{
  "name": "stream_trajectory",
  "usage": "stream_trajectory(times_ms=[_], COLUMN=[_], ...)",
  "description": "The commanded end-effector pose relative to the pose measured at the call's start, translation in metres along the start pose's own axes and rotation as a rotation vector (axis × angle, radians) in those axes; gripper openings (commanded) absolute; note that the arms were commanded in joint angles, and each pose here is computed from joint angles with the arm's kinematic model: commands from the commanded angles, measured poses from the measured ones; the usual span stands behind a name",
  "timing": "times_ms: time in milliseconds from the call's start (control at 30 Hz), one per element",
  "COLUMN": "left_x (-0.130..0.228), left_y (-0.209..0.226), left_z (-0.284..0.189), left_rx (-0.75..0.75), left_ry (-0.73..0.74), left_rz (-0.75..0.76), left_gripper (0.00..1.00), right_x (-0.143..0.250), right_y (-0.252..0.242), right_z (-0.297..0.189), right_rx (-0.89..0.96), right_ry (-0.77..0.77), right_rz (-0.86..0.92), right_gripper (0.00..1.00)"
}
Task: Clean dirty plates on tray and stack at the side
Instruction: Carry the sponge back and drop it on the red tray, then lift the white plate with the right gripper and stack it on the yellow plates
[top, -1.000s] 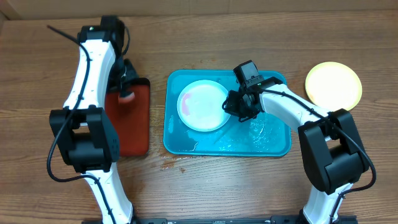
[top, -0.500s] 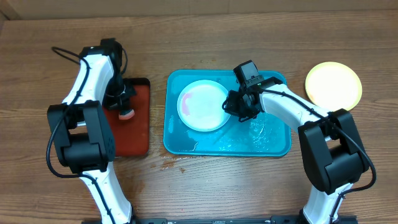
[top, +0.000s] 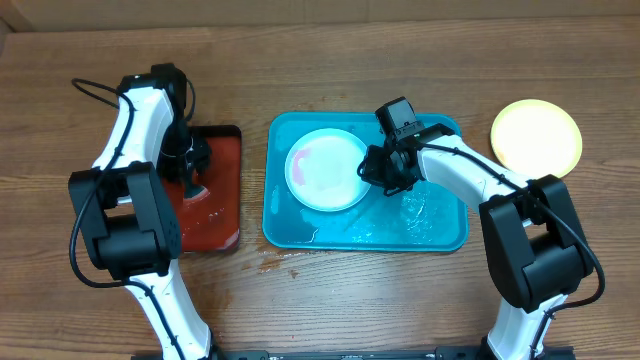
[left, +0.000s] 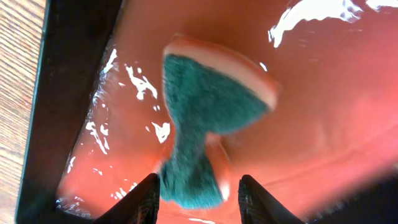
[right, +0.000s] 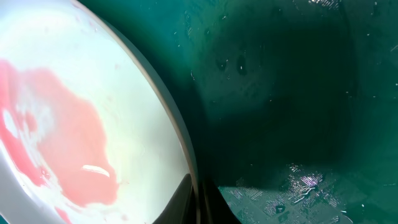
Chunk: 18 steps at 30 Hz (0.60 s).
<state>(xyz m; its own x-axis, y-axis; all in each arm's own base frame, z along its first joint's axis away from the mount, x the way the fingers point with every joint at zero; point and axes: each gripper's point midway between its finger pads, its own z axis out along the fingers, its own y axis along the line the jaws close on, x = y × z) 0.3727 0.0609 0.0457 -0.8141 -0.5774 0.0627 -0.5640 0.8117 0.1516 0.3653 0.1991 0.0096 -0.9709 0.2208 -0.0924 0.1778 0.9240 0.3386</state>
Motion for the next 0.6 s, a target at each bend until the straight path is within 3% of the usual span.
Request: stream_trajectory(times_ms=[0, 200, 400, 433, 500, 533, 567], left_x=[-0.014, -0.023, -0.042, -0.045, -0.047, -0.048, -0.05], left_y=[-0.021, -0.03, -0.017, -0.012, -0.004, 0.001, 0.006], left_z=[-0.037, -0.096, -0.153, -0.16, -0.168, -0.169, -0.169], left_rx=[0.12, 0.217, 0.227, 0.22, 0.204, 0.187, 0.165], left_ry=[-0.053, -0.122, -0.333, -0.364, -0.397, -0.406, -0.413], left_rz=[0.056, 0.105, 0.095, 0.085, 0.071, 0.063, 0.057], left_gripper=[0.41, 0.36, 0.35, 0.4, 0.64, 0.72, 0.89], right_x=[-0.003, -0.003, -0.013, -0.016, -0.022, -0.026, -0.03], right_y=[-0.007, -0.007, 0.011, 0.016, 0.028, 0.033, 0.038], right_z=[0.005, 0.004, -0.018, -0.025, -0.043, -0.052, -0.061], right_rx=[0.029, 0.028, -0.009, -0.02, -0.042, -0.048, -0.051], right_ry=[-0.005, -0.006, -0.045, -0.061, -0.104, -0.13, -0.159], right_rz=[0.009, 0.009, -0.08, -0.105, -0.152, -0.17, -0.184], right_gripper=[0.04, 0.04, 0.04, 0.04, 0.04, 0.04, 0.04])
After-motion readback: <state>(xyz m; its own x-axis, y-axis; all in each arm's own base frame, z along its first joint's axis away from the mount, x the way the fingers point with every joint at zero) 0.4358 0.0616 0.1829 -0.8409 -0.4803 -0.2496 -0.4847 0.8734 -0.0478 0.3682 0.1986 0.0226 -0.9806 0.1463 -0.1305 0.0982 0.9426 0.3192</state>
